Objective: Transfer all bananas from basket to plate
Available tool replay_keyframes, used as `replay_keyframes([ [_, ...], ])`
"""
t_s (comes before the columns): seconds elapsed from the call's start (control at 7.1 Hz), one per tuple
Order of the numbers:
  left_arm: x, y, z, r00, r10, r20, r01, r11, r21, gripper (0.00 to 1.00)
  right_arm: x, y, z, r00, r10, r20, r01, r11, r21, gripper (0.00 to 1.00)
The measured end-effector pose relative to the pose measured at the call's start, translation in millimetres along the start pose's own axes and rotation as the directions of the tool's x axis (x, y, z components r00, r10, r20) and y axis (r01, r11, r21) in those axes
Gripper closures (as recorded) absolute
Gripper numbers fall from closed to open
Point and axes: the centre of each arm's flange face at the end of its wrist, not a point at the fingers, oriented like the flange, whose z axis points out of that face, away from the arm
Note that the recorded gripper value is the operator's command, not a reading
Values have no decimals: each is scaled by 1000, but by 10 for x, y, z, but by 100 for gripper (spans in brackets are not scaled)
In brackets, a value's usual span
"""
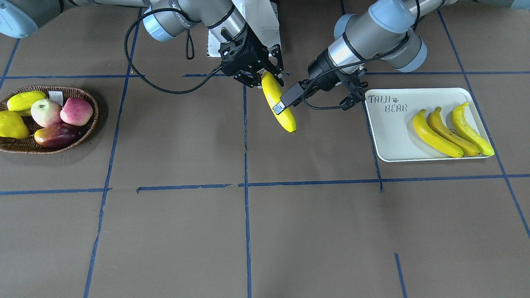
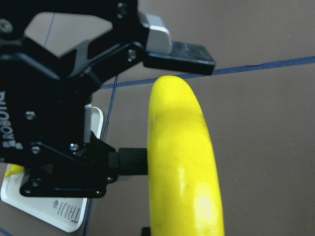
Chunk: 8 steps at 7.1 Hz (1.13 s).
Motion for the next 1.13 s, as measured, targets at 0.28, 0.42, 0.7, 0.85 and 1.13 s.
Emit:
replay_keyframes([
  [0.28, -20, 10, 43, 1000, -2, 5, 2, 1000, 0, 28, -19, 8, -4, 1000, -2, 7, 2, 1000, 0, 86],
  [0.42, -27, 9, 52, 1000, -3, 7, 3, 1000, 0, 43, -28, 13, -10, 1000, -2, 10, 2, 1000, -1, 84],
  [0.7, -45, 4, 62, 1000, -3, 10, 3, 1000, 1, 61, -38, 17, -19, 1000, -2, 13, 2, 1000, -1, 84],
  [0.85, -50, 2, 65, 1000, -4, 11, 4, 1000, 1, 63, -39, 17, -21, 1000, -2, 14, 2, 1000, -1, 83],
  [1.13, -54, 3, 63, 1000, -3, 11, 3, 1000, 1, 91, -40, 16, -24, 1000, -2, 14, 2, 1000, 0, 57],
])
